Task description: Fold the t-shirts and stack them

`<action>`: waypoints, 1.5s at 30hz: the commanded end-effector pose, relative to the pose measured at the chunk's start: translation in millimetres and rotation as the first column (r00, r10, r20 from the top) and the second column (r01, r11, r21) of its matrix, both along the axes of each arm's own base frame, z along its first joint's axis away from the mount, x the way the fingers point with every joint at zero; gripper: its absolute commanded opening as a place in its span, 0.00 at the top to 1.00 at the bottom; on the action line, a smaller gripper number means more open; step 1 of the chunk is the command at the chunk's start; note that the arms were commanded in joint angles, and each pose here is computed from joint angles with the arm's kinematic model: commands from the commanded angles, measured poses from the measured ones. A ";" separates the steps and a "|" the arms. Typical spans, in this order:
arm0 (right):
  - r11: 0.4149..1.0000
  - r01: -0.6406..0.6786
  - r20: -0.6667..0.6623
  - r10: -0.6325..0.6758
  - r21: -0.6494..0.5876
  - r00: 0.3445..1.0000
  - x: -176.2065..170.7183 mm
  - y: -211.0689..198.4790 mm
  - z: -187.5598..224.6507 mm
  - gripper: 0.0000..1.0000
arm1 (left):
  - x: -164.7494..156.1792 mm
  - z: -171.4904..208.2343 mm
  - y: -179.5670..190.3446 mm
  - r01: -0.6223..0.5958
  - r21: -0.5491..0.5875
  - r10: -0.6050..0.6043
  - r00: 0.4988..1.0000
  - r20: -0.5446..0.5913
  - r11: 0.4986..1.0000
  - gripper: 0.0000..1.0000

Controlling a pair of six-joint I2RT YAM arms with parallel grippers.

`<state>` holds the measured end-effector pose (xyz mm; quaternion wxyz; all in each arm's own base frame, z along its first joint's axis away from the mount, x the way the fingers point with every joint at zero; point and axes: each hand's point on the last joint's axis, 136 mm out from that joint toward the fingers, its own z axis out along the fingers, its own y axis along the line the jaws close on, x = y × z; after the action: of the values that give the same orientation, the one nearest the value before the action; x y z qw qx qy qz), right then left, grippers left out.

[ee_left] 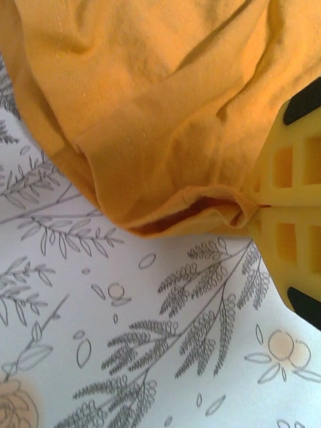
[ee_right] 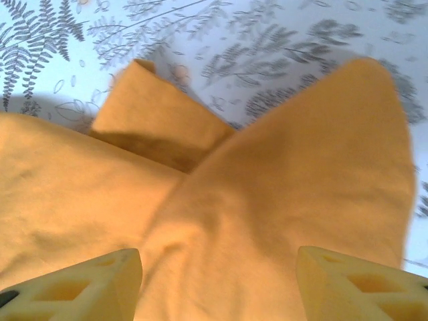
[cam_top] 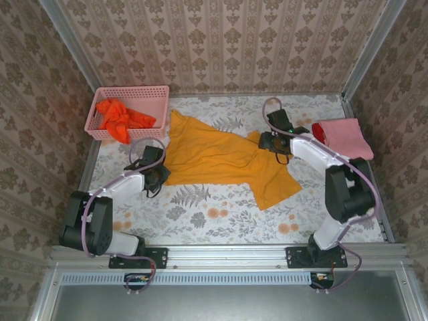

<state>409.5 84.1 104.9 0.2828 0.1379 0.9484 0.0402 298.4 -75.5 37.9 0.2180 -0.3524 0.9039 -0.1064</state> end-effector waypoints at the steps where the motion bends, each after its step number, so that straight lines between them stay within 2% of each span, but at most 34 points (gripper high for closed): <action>1: 0.992 0.123 0.046 -0.124 0.008 0.991 -25.9 -39.4 9.8 0.37 | -7.1 2.8 7.1 -0.040 -0.006 0.040 0.999 0.015 0.999 1.00; 5: 0.972 0.213 -0.024 -0.212 0.096 0.977 -57.6 -69.3 -17.7 0.46 | -12.4 2.2 11.6 -0.055 0.004 0.055 0.998 0.016 0.998 1.00; 10: 0.967 0.201 -0.134 -0.181 0.157 0.974 -68.6 -68.3 -44.9 0.60 | -10.6 1.6 9.5 -0.047 0.000 0.047 0.999 0.007 0.999 1.00; 16: 0.969 0.118 -0.216 -0.071 0.217 0.974 -67.5 -48.6 -67.5 0.65 | -9.2 2.4 8.4 -0.045 -0.002 0.045 0.999 0.009 0.999 1.00; 25: 0.962 0.096 -0.260 -0.028 0.254 0.965 -64.9 -37.6 -89.1 0.73 | -9.3 2.9 7.7 -0.042 -0.005 0.042 0.999 0.009 0.999 1.00; 26: 0.962 0.094 -0.269 -0.023 0.257 0.963 -66.0 -36.3 -90.4 0.76 | -8.8 3.1 7.6 -0.042 -0.005 0.042 0.999 0.010 0.999 1.00; 29: 0.962 0.098 -0.279 -0.024 0.254 0.960 -68.9 -36.7 -90.0 1.00 | -8.2 3.6 7.5 -0.041 -0.005 0.041 0.999 0.013 0.999 1.00; 34: 0.966 0.144 -0.226 -0.095 0.213 0.970 -82.7 -48.4 -60.0 1.00 | -7.6 7.6 7.8 -0.038 -0.006 0.038 0.999 0.021 0.999 1.00; 38: 0.958 0.209 -0.166 -0.177 0.198 0.970 -114.7 -52.0 -26.3 1.00 | -7.7 12.9 10.8 -0.043 0.007 0.043 0.998 0.036 0.999 1.00; 45: 0.937 0.275 -0.184 -0.237 0.217 0.954 -179.6 -37.8 -3.5 1.00 | -4.1 16.7 8.6 -0.039 -0.004 0.040 0.998 0.047 0.999 1.00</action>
<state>273.7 52.2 121.9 0.2511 0.2455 0.9252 0.1441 289.1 -70.1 43.5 0.2292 -0.3622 0.8967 -0.1108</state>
